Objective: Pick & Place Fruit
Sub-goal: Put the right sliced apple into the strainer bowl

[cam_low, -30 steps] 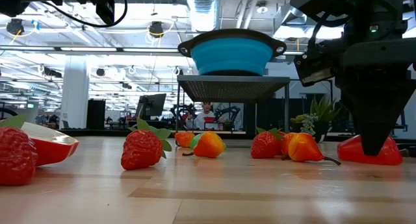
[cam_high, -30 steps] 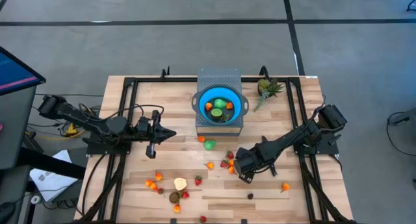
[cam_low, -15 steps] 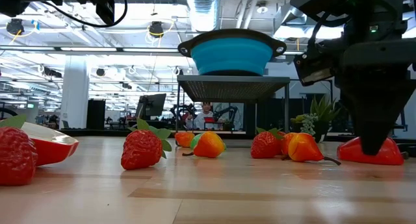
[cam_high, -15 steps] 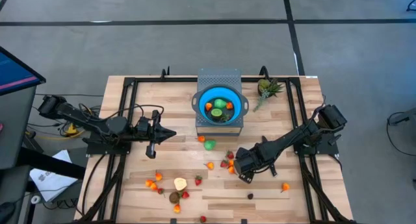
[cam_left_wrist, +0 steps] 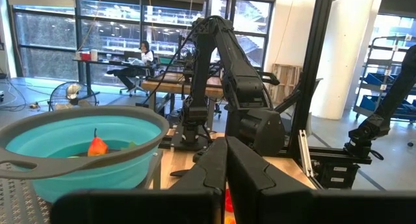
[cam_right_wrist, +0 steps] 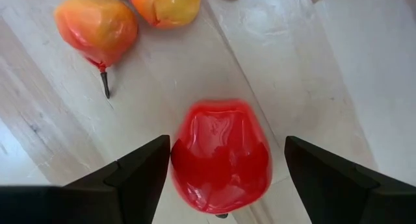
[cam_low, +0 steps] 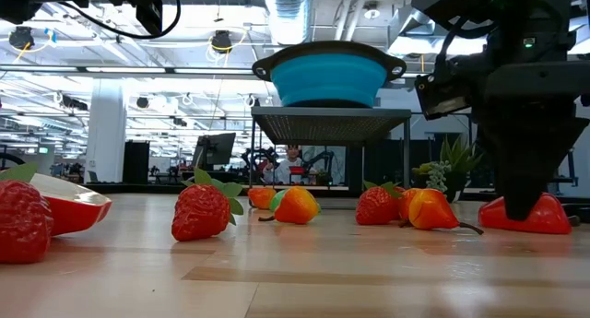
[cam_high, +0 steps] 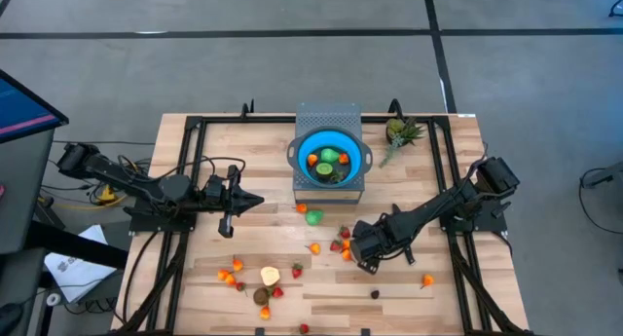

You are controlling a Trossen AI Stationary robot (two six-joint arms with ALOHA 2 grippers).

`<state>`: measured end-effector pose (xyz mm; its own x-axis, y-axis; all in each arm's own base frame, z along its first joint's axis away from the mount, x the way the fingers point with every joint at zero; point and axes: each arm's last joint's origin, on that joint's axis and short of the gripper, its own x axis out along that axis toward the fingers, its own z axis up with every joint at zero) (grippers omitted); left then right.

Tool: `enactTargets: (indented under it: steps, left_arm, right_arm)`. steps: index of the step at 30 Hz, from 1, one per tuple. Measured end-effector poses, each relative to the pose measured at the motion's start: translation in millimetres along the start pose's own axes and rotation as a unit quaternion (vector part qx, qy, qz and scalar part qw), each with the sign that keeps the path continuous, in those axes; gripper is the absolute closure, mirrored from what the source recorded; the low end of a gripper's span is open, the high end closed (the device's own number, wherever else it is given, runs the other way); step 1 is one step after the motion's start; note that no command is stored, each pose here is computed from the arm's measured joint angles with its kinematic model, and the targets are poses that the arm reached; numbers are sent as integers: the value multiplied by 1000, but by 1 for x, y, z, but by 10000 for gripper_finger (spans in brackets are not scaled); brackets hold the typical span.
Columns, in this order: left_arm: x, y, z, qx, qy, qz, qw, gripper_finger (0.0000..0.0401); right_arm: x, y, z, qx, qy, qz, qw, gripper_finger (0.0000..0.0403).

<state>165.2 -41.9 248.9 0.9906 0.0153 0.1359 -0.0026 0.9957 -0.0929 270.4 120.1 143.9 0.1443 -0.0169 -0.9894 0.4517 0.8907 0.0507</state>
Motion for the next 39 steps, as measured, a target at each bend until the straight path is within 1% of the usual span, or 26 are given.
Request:
enactTargets:
  steps: [7, 11, 15, 19, 24, 27, 33, 39]
  left_arm:
    - [0, 0, 0, 0, 0, 0, 1000, 399]
    - [0, 0, 0, 0, 0, 0, 1000, 399]
    - [0, 0, 0, 0, 0, 0, 1000, 399]
    - [0, 0, 0, 0, 0, 0, 1000, 399]
    - [0, 0, 0, 0, 0, 0, 1000, 399]
    - [0, 0, 0, 0, 0, 0, 1000, 399]
    - [0, 0, 0, 0, 0, 0, 1000, 399]
    - [0, 0, 0, 0, 0, 0, 1000, 399]
  right_arm:
    - [0, 0, -1, -17, 10, 7, 1000, 106]
    - [12, 3, 0, -32, 27, 4, 999, 106]
    - [23, 5, 0, -14, 43, -13, 999, 106]
    - [20, 6, 1, -18, 40, -21, 999, 106]
    - [7, 5, 3, -19, 18, -7, 1000, 108]
    - [3, 4, 3, -20, 11, -5, 1000, 117]
    - [6, 4, 2, -20, 20, -4, 1000, 135]
    - [6, 3, 1, -20, 21, -4, 1000, 144]
